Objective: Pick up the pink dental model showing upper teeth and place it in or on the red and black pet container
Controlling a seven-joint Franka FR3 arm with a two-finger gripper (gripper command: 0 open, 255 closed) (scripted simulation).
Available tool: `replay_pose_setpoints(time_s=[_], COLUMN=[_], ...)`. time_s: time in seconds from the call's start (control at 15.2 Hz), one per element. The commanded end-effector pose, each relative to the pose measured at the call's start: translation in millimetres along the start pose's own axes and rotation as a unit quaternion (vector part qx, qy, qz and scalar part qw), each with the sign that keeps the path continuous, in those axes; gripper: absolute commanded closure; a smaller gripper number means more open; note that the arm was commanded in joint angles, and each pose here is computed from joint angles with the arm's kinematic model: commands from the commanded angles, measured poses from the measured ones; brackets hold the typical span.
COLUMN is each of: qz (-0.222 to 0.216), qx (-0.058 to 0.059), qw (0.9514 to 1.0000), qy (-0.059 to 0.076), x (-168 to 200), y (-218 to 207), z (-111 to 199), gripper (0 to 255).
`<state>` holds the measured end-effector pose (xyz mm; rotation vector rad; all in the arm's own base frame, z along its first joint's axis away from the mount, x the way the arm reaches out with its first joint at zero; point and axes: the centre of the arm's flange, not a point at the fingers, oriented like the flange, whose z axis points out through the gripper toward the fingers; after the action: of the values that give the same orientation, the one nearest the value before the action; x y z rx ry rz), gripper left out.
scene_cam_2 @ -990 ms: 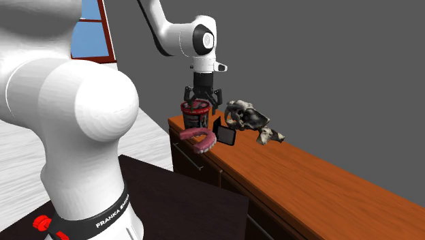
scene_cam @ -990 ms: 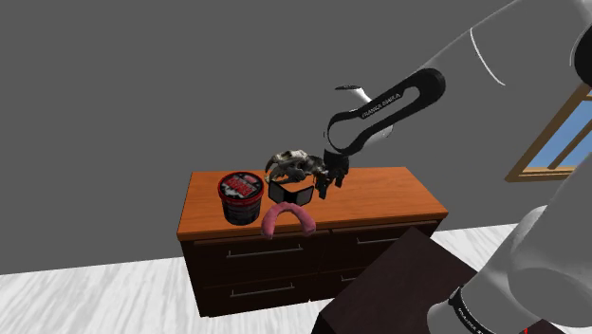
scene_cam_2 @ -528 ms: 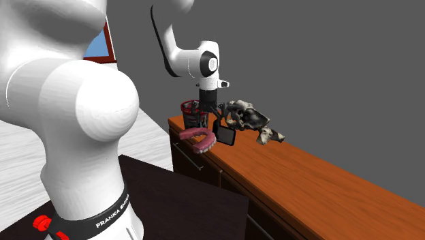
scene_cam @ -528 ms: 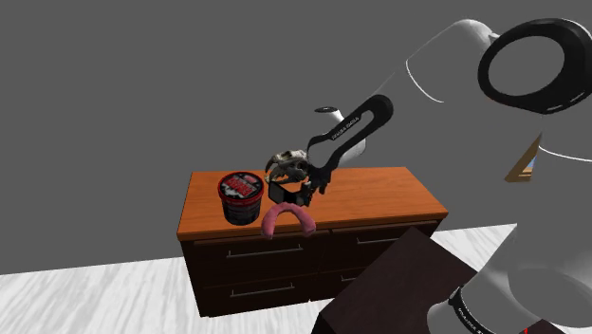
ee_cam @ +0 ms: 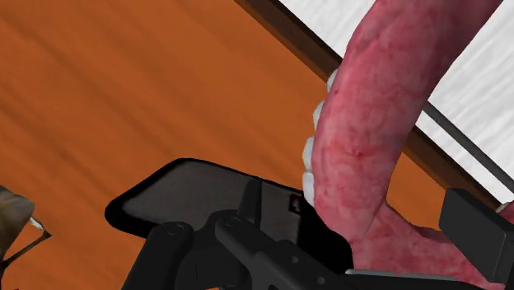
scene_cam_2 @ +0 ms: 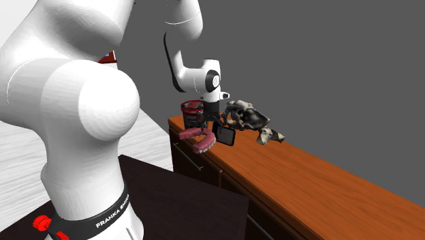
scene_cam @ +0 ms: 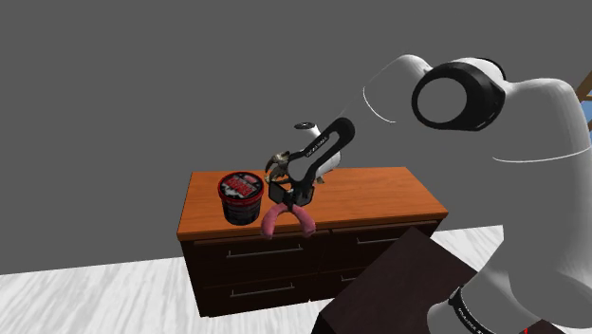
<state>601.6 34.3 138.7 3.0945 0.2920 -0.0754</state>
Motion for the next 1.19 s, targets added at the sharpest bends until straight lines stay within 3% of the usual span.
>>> replay_pose_setpoints(time_s=[0.0, 0.46, 0.92, 0.99, 1.12], qz=[-0.001, -0.001, -0.001, -0.001, -0.001], qx=[-0.001, -0.001, -0.001, -0.001, -0.001], qw=[1.0, 1.0, 1.0, 1.0, 1.0], qy=[0.002, 0.002, 0.002, 0.002, 0.002], x=[7, 7, 7, 7, 7], y=[-1, -1, -1, -1, -1], z=[14, 49, 49, 49, 49], gripper=[0, 0, 0, 255, 255])
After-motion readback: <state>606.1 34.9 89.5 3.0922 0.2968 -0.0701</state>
